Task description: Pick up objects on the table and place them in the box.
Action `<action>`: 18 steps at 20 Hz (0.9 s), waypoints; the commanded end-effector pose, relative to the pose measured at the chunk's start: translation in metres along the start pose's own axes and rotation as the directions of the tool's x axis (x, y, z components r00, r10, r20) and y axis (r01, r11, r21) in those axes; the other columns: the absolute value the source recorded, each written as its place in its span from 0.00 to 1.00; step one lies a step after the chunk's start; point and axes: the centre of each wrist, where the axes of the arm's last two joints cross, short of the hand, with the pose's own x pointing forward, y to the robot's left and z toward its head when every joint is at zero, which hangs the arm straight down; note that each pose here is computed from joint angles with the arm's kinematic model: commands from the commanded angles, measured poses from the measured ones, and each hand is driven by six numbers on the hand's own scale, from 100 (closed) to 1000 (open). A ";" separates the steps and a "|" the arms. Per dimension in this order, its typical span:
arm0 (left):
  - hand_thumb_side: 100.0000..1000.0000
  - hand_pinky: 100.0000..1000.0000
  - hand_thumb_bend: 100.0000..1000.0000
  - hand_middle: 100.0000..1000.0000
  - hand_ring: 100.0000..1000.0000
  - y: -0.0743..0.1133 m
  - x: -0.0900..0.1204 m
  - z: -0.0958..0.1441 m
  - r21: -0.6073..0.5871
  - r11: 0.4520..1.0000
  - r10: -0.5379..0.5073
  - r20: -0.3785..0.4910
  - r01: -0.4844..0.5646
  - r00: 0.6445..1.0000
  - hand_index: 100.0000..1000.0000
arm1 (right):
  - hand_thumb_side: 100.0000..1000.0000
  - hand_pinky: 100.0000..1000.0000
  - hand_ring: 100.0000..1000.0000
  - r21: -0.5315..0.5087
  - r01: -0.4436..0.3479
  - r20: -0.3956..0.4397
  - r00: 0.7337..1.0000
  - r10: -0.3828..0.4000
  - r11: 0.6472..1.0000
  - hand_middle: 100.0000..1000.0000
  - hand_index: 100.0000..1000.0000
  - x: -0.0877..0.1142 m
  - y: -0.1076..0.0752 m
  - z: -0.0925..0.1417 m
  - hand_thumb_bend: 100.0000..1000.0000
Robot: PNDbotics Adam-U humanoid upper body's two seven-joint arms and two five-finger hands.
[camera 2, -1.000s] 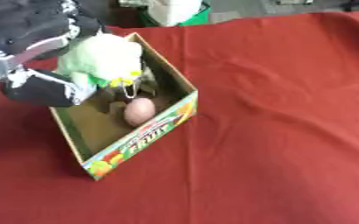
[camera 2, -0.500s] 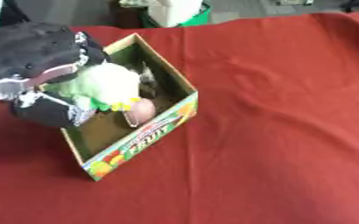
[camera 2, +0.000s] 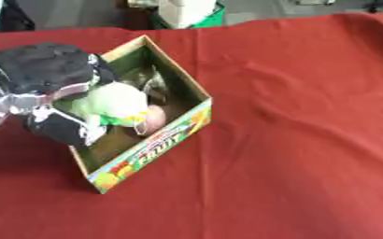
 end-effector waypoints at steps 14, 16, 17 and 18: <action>0.86 0.89 0.91 0.96 0.96 -0.014 -0.025 -0.021 -0.141 0.989 -0.046 -0.085 0.034 0.995 1.00 | 1.00 0.64 0.80 0.001 0.001 0.031 1.000 -0.001 1.000 0.74 0.82 0.008 -0.002 -0.005 0.00; 0.87 0.89 0.89 0.96 0.96 -0.009 -0.026 -0.016 -0.106 0.994 -0.043 -0.116 0.031 0.992 1.00 | 1.00 0.64 0.80 0.000 0.000 0.030 1.000 0.000 1.000 0.74 0.82 0.008 -0.002 -0.004 0.00; 0.89 0.89 0.86 0.95 0.95 -0.006 -0.027 -0.011 -0.075 0.997 -0.035 -0.134 0.025 0.990 0.99 | 1.00 0.64 0.80 -0.002 0.000 0.030 1.000 0.000 1.000 0.74 0.82 0.008 -0.003 -0.004 0.00; 0.91 0.88 0.83 0.95 0.95 -0.002 -0.028 -0.006 -0.035 0.999 -0.021 -0.153 0.016 0.988 0.99 | 1.00 0.64 0.80 -0.003 0.000 0.030 1.000 0.000 1.000 0.75 0.82 0.008 -0.003 -0.004 0.00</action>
